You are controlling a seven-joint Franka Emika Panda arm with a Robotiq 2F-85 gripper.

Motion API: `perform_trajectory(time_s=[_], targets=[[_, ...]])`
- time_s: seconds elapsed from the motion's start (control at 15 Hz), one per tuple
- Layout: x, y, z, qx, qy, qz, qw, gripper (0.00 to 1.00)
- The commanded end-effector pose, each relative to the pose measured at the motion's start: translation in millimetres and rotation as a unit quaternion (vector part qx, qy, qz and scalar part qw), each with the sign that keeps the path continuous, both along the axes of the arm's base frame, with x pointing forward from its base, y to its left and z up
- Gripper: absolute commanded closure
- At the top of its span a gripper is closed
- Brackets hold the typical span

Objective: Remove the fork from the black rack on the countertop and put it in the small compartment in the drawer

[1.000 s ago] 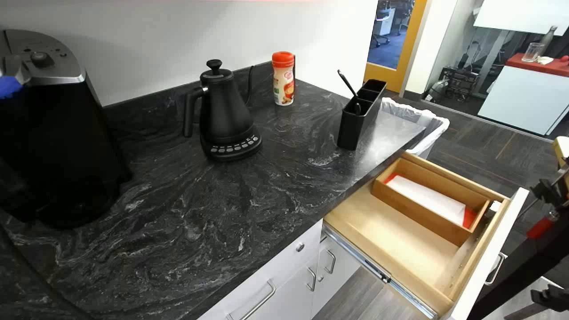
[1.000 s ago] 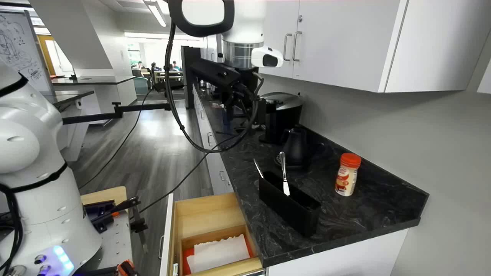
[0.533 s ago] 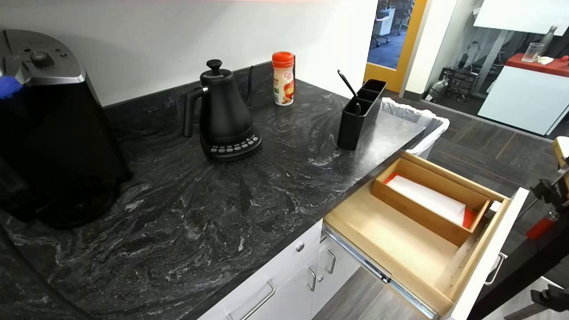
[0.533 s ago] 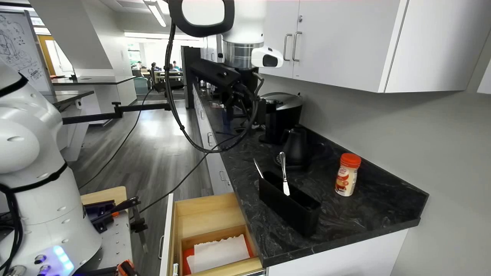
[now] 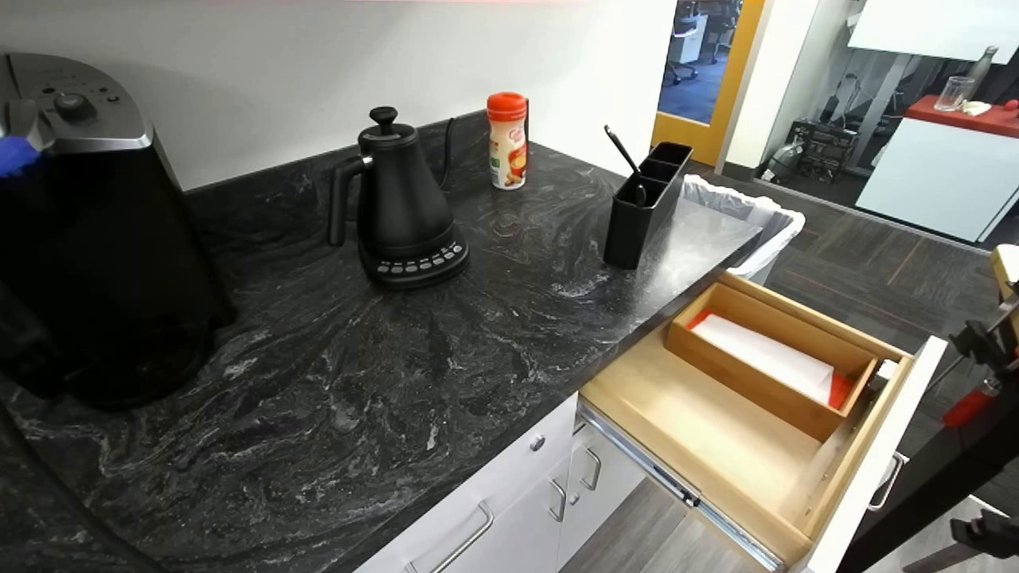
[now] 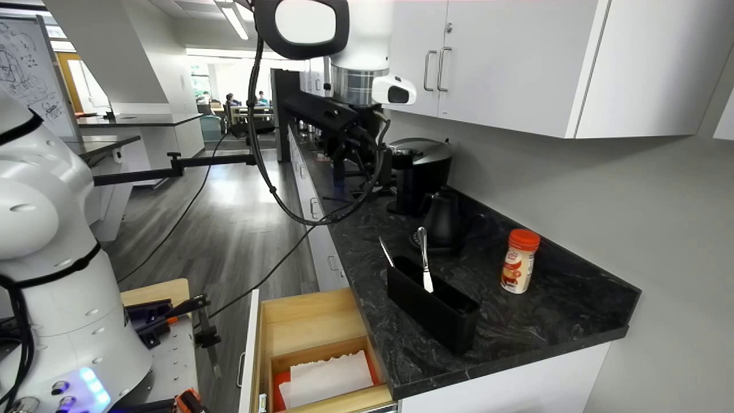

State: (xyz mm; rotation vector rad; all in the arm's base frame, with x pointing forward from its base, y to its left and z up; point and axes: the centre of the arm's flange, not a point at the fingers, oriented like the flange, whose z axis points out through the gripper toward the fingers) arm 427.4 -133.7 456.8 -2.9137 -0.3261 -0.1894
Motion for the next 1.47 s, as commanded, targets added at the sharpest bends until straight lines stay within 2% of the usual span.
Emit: perform_trajectory(time_s=[0.0,0.27,0.53,0.8,1.0,1.07,1.2,1.27,1.4], targets=[[19.5,63.5,-29.3,-0.016,0.018,0.041,0.9989,0.0],[35.6,138.2,-74.5,-0.068,0.032,0.103,0.9919,0.0],[51.5,184.5,-118.8,-0.136,0.021,0.164,0.9768,0.0],[61.6,194.6,-154.7,-0.222,-0.005,0.214,0.9512,0.0],[57.2,195.3,-174.3,-0.289,-0.037,0.261,0.9204,0.0],[55.4,197.2,-176.7,-0.301,-0.047,0.271,0.9133,0.0],[57.9,200.4,-179.1,-0.307,-0.077,0.262,0.9118,0.0],[61.9,201.3,-179.5,-0.305,-0.089,0.249,0.915,0.0],[73.5,198.8,-179.7,-0.291,-0.113,0.202,0.9282,0.0]])
